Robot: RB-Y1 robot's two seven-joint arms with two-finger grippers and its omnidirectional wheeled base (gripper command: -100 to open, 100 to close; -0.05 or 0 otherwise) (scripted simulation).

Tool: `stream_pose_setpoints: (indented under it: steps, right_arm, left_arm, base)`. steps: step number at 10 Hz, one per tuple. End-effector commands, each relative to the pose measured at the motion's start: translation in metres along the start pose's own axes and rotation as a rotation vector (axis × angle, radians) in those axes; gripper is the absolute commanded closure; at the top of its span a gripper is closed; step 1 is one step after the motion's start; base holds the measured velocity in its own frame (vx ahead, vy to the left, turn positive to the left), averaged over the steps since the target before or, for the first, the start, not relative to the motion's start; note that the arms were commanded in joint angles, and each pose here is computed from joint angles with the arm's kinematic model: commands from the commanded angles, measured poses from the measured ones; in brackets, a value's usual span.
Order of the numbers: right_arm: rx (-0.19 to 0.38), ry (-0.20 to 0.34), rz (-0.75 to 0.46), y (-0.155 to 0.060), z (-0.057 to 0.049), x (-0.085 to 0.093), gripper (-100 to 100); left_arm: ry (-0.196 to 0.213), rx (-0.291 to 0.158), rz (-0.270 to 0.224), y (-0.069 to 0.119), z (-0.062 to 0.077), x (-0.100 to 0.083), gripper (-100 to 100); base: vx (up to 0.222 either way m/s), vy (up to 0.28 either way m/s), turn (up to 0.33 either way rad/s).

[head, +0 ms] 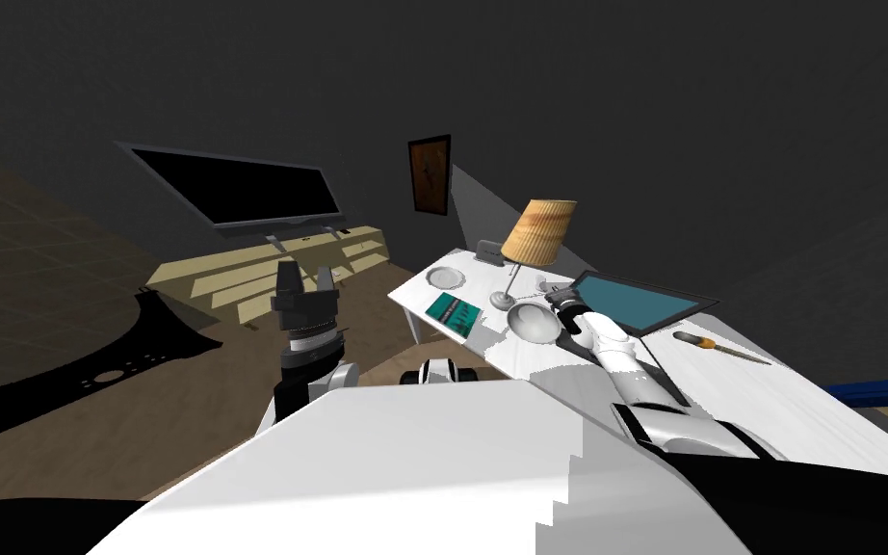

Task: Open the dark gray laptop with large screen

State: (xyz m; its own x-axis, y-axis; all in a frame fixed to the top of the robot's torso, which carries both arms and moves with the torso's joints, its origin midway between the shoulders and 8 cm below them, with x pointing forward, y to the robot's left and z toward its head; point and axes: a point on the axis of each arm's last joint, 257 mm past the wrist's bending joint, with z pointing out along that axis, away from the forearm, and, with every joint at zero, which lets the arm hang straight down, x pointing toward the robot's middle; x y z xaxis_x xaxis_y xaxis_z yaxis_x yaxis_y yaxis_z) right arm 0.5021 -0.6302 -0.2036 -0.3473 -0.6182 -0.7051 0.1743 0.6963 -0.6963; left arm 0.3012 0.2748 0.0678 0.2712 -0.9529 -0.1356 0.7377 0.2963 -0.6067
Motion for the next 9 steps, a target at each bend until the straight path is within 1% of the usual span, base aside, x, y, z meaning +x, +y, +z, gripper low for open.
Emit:
stream_pose_setpoints:
  steps: [1, 2, 3, 4, 5, 6, 7, 8, 9]
  right_arm:
    - [-0.027, -0.051, 0.02, 0.019, -0.014, -0.007, 100]
    - [-0.03, -0.084, 0.022, 0.024, -0.016, -0.017, 100]
    - [-0.052, -0.111, 0.016, 0.043, -0.018, -0.028, 100]
    - [-0.048, -0.139, 0.01, 0.043, -0.019, -0.042, 100]
    - [-0.052, -0.136, 0.02, 0.05, -0.02, -0.041, 100]
    - [-0.038, -0.175, 0.024, 0.043, -0.031, -0.048, 100]
    - [-0.024, -0.213, 0.026, 0.041, -0.035, -0.064, 100]
    - [-0.015, -0.228, 0.033, 0.042, -0.038, -0.068, 100]
    - [-0.027, -0.241, 0.034, 0.053, -0.041, -0.069, 100]
  left_arm:
    - [0.0, 0.0, 0.0, 0.0, 0.0, 0.0, 0]
    - [0.0, 0.0, 0.0, 0.0, 0.0, 0.0, 0]
    - [0.0, 0.0, 0.0, 0.0, 0.0, 0.0, 0]
    - [0.0, 0.0, 0.0, 0.0, 0.0, 0.0, 0]
    - [0.0, 0.0, 0.0, 0.0, 0.0, 0.0, 0]
    - [0.0, 0.0, 0.0, 0.0, 0.0, 0.0, 0]
    - [0.0, 0.0, 0.0, 0.0, 0.0, 0.0, 0]
    - [0.0, 0.0, 0.0, 0.0, 0.0, 0.0, 0]
    - [0.0, 0.0, 0.0, 0.0, 0.0, 0.0, 0]
  base:
    - [0.138, -0.023, -0.338]
    - [0.159, -0.006, -0.241]
    - [0.076, -0.002, 0.0]
    - [0.011, -0.014, 0.0]
    - [-0.008, -0.013, 0.027]
    - [0.108, -0.027, -0.298]
    - [0.136, 0.002, -0.347]
    - [0.083, 0.017, -0.045]
    - [0.037, 0.006, 0.057]
